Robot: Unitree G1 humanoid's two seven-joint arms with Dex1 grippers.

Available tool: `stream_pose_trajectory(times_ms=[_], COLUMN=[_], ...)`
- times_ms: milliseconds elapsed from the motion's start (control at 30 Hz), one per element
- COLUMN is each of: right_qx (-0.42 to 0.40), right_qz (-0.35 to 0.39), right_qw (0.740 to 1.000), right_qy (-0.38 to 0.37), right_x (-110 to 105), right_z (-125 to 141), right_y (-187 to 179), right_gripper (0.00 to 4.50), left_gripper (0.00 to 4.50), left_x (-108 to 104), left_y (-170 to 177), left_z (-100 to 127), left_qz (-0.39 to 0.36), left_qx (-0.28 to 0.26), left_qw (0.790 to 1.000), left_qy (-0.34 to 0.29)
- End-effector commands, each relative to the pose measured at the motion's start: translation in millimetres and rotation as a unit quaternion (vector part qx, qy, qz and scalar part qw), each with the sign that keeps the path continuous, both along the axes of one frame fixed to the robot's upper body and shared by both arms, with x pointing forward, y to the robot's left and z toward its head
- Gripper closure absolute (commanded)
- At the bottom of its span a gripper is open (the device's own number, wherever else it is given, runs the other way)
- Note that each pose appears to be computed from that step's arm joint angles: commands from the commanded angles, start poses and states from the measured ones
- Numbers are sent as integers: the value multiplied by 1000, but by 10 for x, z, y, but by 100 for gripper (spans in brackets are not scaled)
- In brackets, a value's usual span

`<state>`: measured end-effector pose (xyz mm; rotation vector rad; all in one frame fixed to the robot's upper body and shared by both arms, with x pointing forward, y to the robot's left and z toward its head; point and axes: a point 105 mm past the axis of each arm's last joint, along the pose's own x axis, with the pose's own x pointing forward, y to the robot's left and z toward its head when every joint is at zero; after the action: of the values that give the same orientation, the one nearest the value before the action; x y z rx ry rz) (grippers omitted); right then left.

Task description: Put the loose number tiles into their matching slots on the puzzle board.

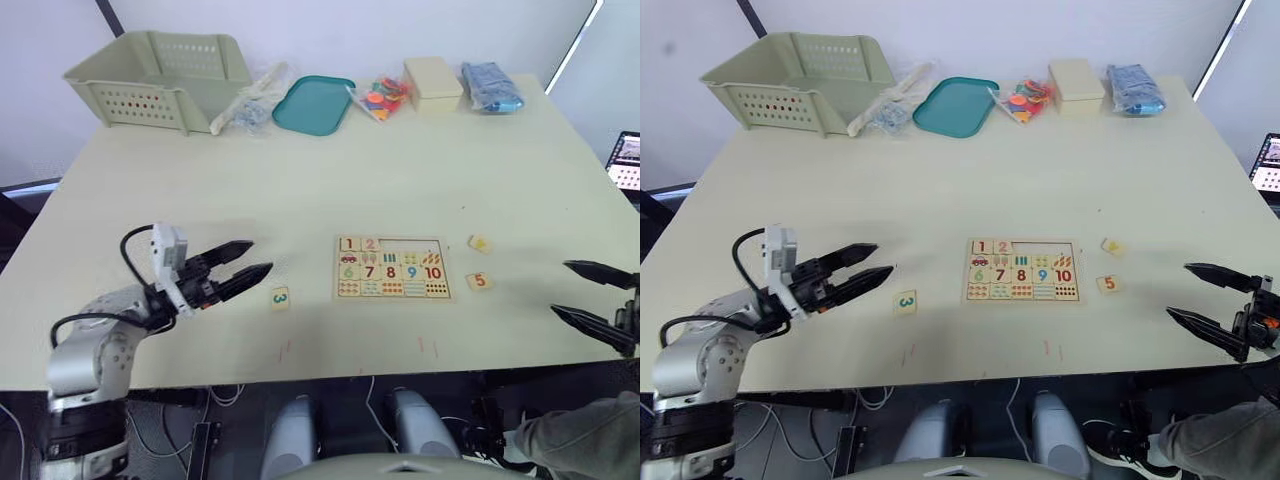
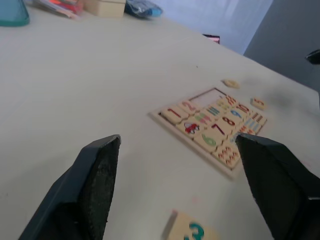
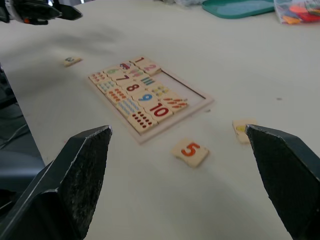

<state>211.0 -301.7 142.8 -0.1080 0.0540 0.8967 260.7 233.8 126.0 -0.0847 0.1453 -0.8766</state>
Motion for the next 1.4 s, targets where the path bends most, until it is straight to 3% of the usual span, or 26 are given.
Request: stream_pose_trajectory(times_ms=[33, 367, 633, 800, 1067, 1400], right_qx=[2, 13, 9, -4, 2, -3], right_qz=[-29, -14, 73, 118, 136, 122], right_qw=[999, 999, 995, 990, 988, 991], right_qy=[-24, -32, -63, -78, -75, -53], right_x=[-52, 1, 12, -30, -80, -295], right_z=[39, 19, 143, 253, 248, 244], right_y=[-141, -14, 318, 416, 560, 523], right_gripper=[0, 0, 0, 0, 0, 0], left_gripper=[3, 3, 3, 3, 3, 3], left_x=[-137, -159, -154, -139, -40, 154], left_y=[245, 261, 173, 67, -18, -297], left_z=[-35, -91, 0, 82, -8, -189], left_qz=[22, 29, -22, -91, -173, -229], left_qx=[22, 26, 48, 84, 132, 217], left_qw=[999, 999, 998, 992, 976, 949], left_qy=[-10, -12, -20, -26, -12, -23])
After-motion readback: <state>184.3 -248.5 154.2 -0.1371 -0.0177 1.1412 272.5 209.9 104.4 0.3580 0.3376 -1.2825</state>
